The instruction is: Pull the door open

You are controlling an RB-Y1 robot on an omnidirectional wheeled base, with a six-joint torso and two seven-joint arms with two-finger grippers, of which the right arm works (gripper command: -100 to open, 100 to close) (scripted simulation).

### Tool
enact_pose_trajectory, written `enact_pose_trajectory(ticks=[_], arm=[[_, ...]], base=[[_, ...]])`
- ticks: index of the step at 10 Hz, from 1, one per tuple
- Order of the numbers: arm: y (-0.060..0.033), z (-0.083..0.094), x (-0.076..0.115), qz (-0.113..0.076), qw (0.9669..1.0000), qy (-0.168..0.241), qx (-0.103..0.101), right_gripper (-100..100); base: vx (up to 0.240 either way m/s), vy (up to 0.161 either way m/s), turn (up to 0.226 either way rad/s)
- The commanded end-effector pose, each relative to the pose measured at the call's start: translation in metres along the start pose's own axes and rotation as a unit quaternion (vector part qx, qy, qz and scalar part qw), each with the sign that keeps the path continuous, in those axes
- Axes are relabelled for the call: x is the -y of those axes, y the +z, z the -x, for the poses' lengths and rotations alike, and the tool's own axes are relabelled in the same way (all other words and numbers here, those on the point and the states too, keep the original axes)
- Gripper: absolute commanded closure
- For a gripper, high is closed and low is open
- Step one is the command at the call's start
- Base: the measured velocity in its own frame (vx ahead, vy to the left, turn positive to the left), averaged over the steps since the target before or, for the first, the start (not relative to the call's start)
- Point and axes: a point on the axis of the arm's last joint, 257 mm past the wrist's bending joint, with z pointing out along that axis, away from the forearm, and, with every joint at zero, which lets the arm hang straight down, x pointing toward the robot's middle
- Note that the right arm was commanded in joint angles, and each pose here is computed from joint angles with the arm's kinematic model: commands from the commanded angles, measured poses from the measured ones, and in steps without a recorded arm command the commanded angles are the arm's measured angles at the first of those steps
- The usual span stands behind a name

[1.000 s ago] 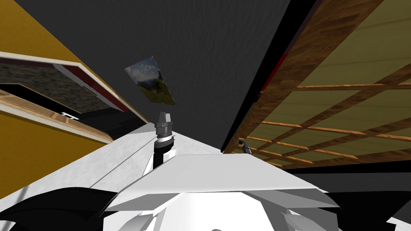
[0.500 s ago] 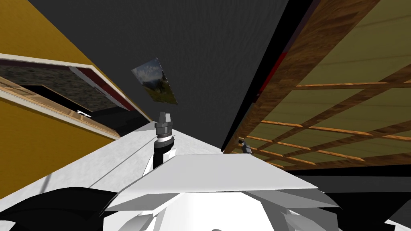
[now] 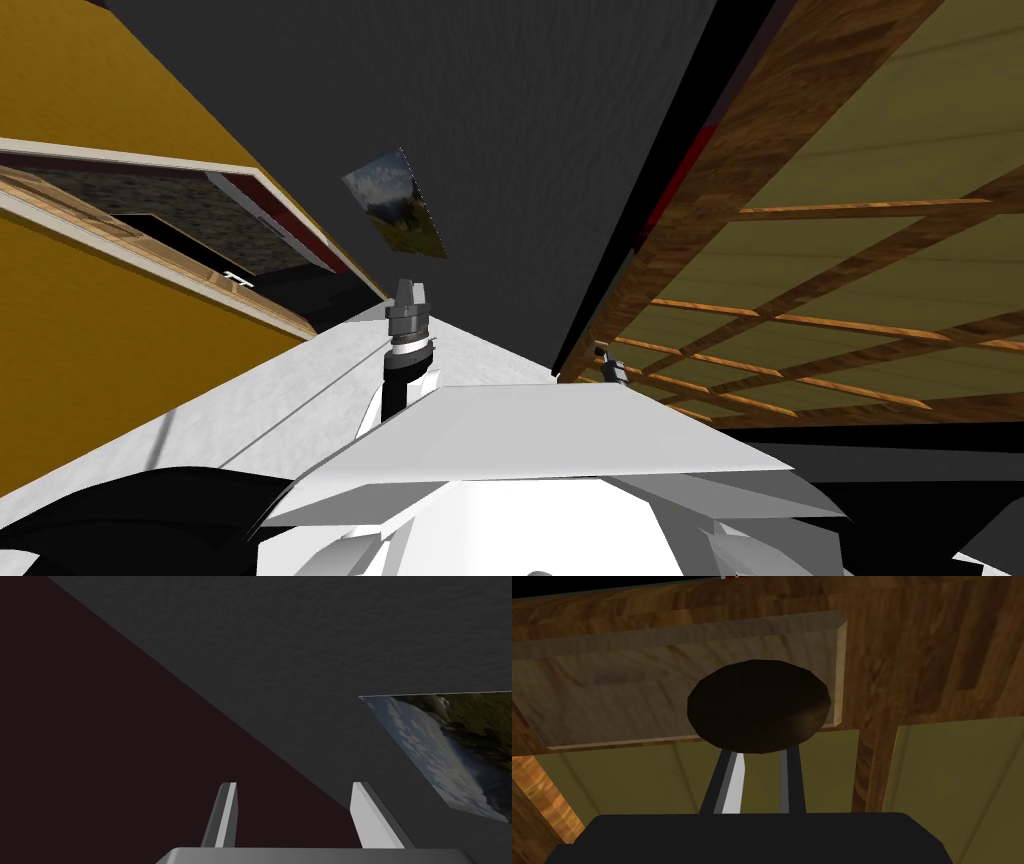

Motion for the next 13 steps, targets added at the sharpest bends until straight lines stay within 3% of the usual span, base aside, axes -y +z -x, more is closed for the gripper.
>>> enact_pose_trajectory(ticks=[1, 3, 4, 5, 7, 10, 11, 13], arm=[[0.0095, -0.0106, -0.0071, 0.012, 0.9991, 0.040, -0.003, 100], [0.0095, -0.0106, -0.0071, 0.012, 0.9988, 0.048, -0.003, 100], [0.0119, -0.0104, -0.0068, 0.012, 0.9971, 0.075, 0.000, 100], [0.0054, -0.0020, 0.0009, -0.002, 0.9968, 0.079, 0.012, -100], [0.0072, -0.0028, 0.0011, 0.000, 0.9940, 0.108, 0.017, -100], [0.0109, -0.0047, 0.0016, 0.002, 0.9859, 0.165, 0.028, -100], [0.0109, -0.0047, 0.0016, 0.002, 0.9847, 0.172, 0.028, -100], [0.0139, -0.0064, 0.0021, 0.005, 0.9759, 0.215, 0.036, -100]], base=[[-0.074, -0.015, 0.118], [-0.040, -0.012, 0.021], [-0.028, -0.005, 0.049], [-0.061, -0.021, 0.051], [-0.077, -0.008, 0.019], [-0.099, -0.009, 0.081], [-0.048, -0.001, 0.029], [-0.054, 0.005, 0.058]])
